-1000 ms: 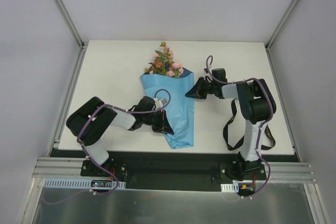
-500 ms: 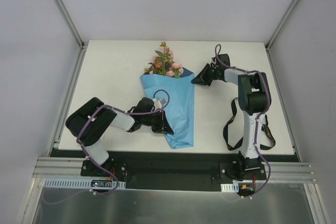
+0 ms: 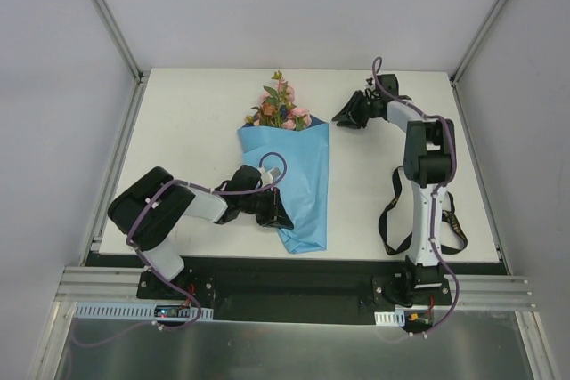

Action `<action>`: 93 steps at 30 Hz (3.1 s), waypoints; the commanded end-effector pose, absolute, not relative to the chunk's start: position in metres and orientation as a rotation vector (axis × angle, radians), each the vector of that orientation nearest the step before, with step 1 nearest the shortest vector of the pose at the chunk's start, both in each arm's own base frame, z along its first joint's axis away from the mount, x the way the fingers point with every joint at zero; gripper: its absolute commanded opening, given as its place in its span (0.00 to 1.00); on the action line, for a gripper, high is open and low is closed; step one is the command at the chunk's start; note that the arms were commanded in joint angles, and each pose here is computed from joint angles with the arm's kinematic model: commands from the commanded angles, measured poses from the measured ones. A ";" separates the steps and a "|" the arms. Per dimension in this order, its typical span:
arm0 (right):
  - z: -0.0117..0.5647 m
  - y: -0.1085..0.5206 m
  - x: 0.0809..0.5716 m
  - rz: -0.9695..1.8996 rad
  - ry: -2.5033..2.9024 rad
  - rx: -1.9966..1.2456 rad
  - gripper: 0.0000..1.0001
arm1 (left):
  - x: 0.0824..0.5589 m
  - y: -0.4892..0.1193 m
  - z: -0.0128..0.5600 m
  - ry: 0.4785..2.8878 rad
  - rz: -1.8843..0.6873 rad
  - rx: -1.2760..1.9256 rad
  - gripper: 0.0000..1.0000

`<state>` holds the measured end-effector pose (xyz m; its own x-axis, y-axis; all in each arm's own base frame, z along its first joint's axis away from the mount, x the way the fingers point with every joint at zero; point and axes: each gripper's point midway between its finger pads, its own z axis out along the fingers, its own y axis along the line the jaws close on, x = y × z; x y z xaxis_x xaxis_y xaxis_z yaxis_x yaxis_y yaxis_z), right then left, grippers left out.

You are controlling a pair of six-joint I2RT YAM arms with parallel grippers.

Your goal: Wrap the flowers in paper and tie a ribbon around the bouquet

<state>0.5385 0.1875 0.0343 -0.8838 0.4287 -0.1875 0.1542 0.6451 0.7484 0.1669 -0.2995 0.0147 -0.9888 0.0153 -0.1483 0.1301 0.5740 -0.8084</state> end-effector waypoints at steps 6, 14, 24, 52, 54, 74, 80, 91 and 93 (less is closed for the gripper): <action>0.133 0.188 0.394 1.050 2.458 0.109 0.44 | 0.160 -0.298 0.042 2.650 -1.370 0.252 0.35; 0.082 0.243 0.236 1.194 2.554 -0.168 0.22 | 0.162 -0.309 0.085 2.556 -1.459 0.316 0.34; 0.052 0.265 0.184 1.336 2.584 -0.206 0.06 | 0.140 -0.298 0.041 2.679 -1.375 0.277 0.14; 0.021 0.237 0.297 1.234 2.737 0.367 0.04 | 0.123 -0.273 -0.014 2.809 -1.245 0.196 0.00; 0.015 0.234 0.312 1.209 2.755 0.415 0.04 | 0.123 -0.274 -0.016 2.818 -1.250 0.197 0.00; 0.091 0.238 0.531 1.344 2.421 0.316 0.07 | 0.128 -0.283 0.000 2.793 -1.295 0.214 0.06; 0.169 0.211 0.487 1.148 2.384 0.170 0.28 | 0.139 -0.282 0.036 2.728 -1.254 0.250 0.35; 0.183 0.165 0.333 0.919 2.403 -0.022 0.65 | 0.166 -0.227 0.116 2.503 -1.260 0.086 0.92; 0.172 0.163 0.304 0.916 2.421 -0.047 0.67 | 0.173 -0.215 0.114 2.486 -1.235 0.023 0.99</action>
